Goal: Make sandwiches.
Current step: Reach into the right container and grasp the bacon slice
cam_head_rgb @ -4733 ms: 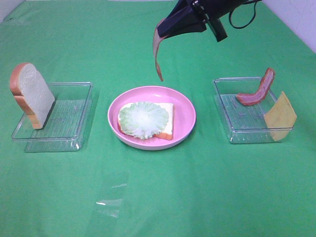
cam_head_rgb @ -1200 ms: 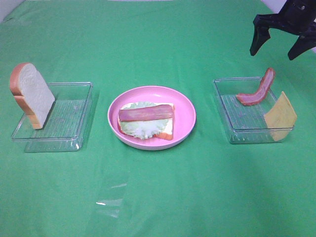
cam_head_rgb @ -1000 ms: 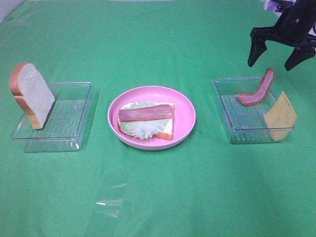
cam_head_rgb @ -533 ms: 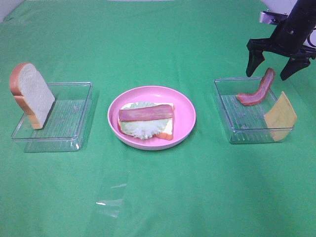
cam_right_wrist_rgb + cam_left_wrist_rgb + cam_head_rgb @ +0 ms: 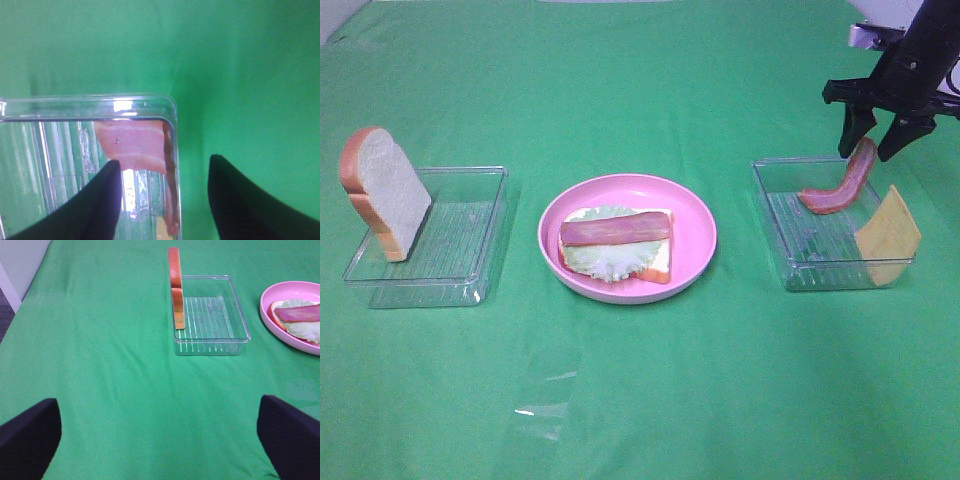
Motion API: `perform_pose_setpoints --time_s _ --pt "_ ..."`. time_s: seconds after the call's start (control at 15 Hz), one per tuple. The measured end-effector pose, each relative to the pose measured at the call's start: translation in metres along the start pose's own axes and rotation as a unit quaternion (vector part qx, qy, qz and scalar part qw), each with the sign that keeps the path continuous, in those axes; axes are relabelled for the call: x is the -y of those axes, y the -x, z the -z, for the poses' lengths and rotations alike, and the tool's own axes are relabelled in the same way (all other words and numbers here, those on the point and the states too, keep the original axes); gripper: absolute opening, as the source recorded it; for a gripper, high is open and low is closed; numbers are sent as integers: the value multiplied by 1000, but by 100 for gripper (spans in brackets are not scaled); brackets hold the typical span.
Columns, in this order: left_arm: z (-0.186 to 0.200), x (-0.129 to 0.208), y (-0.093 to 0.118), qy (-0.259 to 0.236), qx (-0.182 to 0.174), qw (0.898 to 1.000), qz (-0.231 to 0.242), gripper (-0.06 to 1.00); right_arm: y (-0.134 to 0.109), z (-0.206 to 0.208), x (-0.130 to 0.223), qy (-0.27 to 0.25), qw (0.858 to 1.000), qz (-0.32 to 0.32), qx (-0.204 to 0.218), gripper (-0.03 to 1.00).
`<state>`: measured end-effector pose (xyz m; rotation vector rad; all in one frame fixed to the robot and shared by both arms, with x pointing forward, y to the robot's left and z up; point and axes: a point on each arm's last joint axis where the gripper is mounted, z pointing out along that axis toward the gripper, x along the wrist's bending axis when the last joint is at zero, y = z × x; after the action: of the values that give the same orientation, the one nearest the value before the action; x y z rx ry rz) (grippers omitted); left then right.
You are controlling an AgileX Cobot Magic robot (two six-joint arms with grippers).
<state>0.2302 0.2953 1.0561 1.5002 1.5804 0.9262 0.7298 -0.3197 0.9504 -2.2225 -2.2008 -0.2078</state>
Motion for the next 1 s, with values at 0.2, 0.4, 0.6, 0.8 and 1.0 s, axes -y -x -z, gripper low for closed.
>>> perform_pose_setpoints --time_s 0.2,0.4,0.6,0.8,1.0 --pt "0 0 0 0 0 1000 0 98 0 0 0 0 1000 -5 0 44" --pt "0 0 0 0 0 1000 0 98 0 0 0 0 1000 -5 1 35" --pt "0 0 0 0 0 1000 0 98 0 0 0 0 1000 -5 1 22" --pt "0 0 0 0 0 1000 0 98 0 0 0 0 1000 -5 1 21" --pt "0 0 0 0 0 1000 0 98 0 0 0 0 1000 -5 1 17"
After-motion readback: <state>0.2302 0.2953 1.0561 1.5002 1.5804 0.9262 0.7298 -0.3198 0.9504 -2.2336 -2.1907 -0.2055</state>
